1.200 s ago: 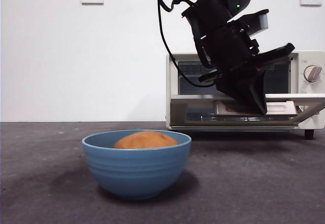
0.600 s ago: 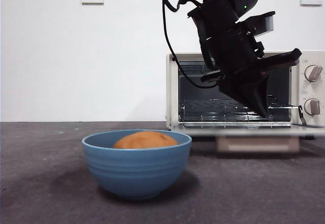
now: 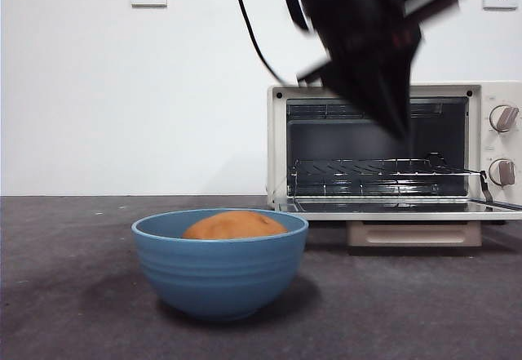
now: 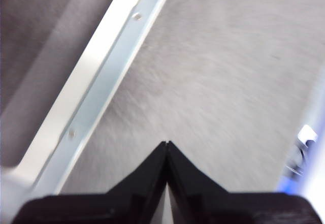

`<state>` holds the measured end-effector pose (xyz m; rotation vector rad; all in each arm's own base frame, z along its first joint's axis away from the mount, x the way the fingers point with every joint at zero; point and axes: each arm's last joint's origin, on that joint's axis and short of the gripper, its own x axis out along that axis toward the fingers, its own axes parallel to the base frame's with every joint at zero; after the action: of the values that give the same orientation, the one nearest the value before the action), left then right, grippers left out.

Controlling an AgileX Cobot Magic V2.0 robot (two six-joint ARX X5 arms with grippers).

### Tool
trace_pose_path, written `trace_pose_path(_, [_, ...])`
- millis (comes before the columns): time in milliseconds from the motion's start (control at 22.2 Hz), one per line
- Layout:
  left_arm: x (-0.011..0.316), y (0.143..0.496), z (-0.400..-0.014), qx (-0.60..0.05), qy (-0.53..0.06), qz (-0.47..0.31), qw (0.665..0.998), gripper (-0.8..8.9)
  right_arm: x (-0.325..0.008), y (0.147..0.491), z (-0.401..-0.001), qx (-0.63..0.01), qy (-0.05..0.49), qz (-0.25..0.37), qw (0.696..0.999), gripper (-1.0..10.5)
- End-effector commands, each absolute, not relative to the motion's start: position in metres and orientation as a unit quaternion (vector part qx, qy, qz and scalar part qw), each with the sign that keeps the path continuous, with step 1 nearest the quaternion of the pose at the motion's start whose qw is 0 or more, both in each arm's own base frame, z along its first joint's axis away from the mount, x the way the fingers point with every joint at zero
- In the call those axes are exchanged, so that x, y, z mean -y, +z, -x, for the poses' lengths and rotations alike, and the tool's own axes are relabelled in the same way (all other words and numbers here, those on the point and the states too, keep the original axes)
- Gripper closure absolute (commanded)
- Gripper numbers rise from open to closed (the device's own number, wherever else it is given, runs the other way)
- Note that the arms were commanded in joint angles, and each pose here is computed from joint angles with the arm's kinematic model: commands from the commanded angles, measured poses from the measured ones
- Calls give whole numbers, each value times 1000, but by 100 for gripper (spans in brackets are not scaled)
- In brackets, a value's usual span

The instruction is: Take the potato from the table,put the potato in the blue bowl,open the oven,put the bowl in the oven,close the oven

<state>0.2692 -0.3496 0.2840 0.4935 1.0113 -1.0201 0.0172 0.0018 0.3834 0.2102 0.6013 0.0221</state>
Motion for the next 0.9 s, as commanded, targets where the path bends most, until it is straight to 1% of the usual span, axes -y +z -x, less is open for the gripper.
trace_pose_path(45, [337,305,-256,-456,-474,-239,715,819,-5,385,-22,-300,53,-113,946,948])
trace_pose_path(135, [318,335,-241,-449,-475,-237,719,819,-8,386,-30,-315,92,-125,936,948])
trace_pose_path(270, [283,389,-214,-398,-488,-225,743,819,-12,386,-46,-338,133,-145,920,948])
trace_pose_path(360, [257,420,-195,-362,-488,-219,764,819,-14,389,-57,-335,152,-164,915,948])
trace_pose_path(450, [227,446,-174,-339,-485,-211,778,819,-16,392,-68,-329,168,-185,911,950])
trace_pose_path(585, [183,473,-141,-315,-481,-205,792,819,-19,394,-81,-330,178,-213,902,950])
trace_pose_path(765, [130,503,-98,-249,-487,-165,821,819,-27,394,-102,-348,208,-229,885,950])
trace_pose_path(900, [109,512,-82,-223,-488,-147,831,819,-39,392,-115,-364,234,-223,874,950])
